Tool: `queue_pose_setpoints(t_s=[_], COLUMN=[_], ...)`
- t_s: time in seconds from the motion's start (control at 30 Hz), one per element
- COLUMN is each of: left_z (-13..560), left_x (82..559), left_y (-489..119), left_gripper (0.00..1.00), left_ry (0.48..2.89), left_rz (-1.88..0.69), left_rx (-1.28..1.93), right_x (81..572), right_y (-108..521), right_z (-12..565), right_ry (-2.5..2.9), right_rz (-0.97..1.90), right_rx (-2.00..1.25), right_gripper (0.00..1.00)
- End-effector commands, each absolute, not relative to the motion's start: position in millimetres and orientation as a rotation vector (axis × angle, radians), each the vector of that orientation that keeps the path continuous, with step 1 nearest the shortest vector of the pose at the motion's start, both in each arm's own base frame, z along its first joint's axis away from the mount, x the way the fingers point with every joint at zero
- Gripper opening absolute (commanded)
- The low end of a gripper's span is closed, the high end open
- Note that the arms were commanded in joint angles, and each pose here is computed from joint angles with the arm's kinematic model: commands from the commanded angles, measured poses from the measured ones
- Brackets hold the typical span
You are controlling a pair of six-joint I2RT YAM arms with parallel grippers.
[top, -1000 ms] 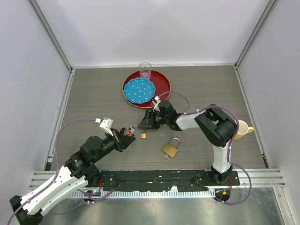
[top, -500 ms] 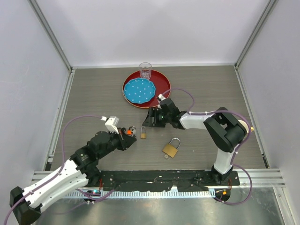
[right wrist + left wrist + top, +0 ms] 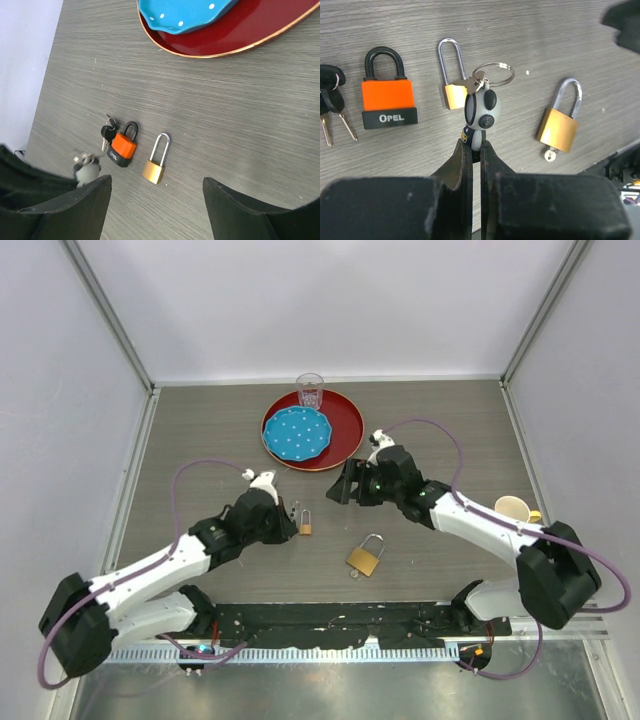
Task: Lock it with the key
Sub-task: Place the key at the center of the board.
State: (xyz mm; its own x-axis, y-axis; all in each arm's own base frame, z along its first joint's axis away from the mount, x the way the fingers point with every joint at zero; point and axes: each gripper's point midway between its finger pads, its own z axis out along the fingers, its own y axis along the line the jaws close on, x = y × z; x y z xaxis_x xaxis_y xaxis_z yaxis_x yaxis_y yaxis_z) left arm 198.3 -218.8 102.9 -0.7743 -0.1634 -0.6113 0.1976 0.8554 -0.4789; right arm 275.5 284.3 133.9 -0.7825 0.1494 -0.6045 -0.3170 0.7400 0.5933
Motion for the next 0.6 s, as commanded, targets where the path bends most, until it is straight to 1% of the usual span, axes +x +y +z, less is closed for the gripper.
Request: queue_pose_setpoints(t_s=[0.0,0.07,0.17,0.4,0.57], left_z=[104,87,84,86,81], left_x=[223,227,234,249,247], left_y=[-220,-212,-208,-209,-209], left_gripper=[0.0,0.0,0.0,0.01,0.06], left_ry=[2.389,2.453,2.483,2.492,2.528], left_rz=[-0.586,-0.469,-0.379,-0.305,-0.281], left_rx=[-0.003,-0.031,-0.049,-0.04,-0.039], right_x=[260,255,251,252,255], right_y=[259,252,248,244,247], right_z=[129,130,136,137,142], right_ry=[2.316,2.317,2.301,2.305,2.302], right_rz=[0.847,0.834,0.839,0.816,0.817], right_rx=[-0.132,-0.123,-0.118,-0.131,-0.157], right_gripper=[0.8,0.8,0.8,0.8,0.8])
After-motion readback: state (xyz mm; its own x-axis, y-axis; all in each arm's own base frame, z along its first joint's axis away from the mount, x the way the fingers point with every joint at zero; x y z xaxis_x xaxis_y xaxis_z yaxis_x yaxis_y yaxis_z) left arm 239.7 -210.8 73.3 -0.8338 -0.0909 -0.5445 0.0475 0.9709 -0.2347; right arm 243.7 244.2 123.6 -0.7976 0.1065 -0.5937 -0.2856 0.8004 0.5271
